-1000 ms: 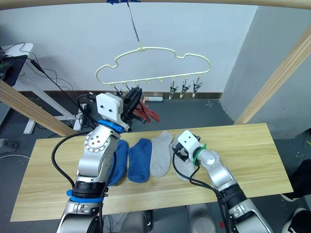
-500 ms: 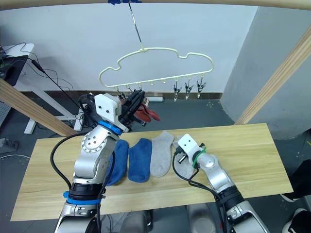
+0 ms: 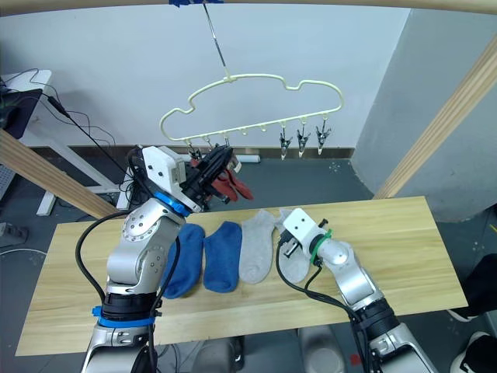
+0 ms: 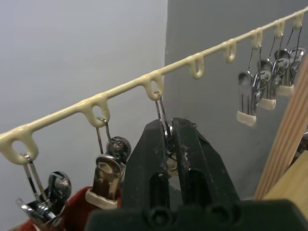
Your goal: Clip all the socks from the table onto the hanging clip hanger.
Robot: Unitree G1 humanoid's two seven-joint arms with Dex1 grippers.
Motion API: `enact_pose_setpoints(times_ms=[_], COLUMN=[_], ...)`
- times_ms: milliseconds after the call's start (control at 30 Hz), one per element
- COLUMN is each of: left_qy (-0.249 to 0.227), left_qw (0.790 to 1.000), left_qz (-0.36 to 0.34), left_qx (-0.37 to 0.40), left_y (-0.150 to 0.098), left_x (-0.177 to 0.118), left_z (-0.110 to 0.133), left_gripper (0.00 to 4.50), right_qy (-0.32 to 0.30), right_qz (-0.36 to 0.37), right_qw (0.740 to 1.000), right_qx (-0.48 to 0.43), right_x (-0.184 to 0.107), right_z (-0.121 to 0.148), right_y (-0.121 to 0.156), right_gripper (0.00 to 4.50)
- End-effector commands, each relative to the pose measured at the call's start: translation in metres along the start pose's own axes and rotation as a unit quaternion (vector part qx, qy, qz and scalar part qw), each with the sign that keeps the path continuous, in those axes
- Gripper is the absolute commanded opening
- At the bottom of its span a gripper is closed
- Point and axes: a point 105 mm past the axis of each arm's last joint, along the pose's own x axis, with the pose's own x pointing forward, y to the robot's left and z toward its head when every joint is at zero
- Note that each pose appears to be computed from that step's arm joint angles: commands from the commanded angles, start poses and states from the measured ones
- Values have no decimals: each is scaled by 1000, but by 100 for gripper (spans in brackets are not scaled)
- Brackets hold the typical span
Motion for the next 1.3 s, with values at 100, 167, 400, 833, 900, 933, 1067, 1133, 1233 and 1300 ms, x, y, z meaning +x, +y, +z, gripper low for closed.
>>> enact_pose_setpoints(times_ms=[100,167,400,833,900,933,1067,1133,1233,1300], left_qy=[-24,-22,-20,-15,-12,-10,-2,-3,4,9], left_qw=[1000,1000,1000,1000,1000,1000,1000,1000,1000,1000], left_qz=[-13,-16,-19,-20,-18,-17,-5,-2,0,-9], left_qx=[4,1,-4,-8,-10,-12,-24,-25,-22,-19], left_y=[-5,-6,-9,-13,-13,-12,-8,-6,-4,-7], left_x=[0,0,0,-1,-2,-2,-5,-6,-8,-10], left_z=[16,15,13,10,9,7,4,5,3,1], left_gripper=[0,0,0,0,0,0,0,64,153,213], right_qy=[-117,-143,-203,-232,-234,-235,-236,-235,-235,-235], right_qz=[10,10,9,-6,-8,-9,-11,-11,-10,-10], right_qw=[990,985,974,970,970,970,970,970,970,970], right_qx=[-77,-94,-103,-66,-65,-64,-63,-62,-61,-59], right_x=[-5,-6,-7,1,1,2,2,2,3,3], right_z=[69,84,118,139,141,141,142,142,142,142], right_y=[4,6,9,5,5,5,5,4,4,4], right_gripper=[2,2,2,2,2,2,2,0,0,0])
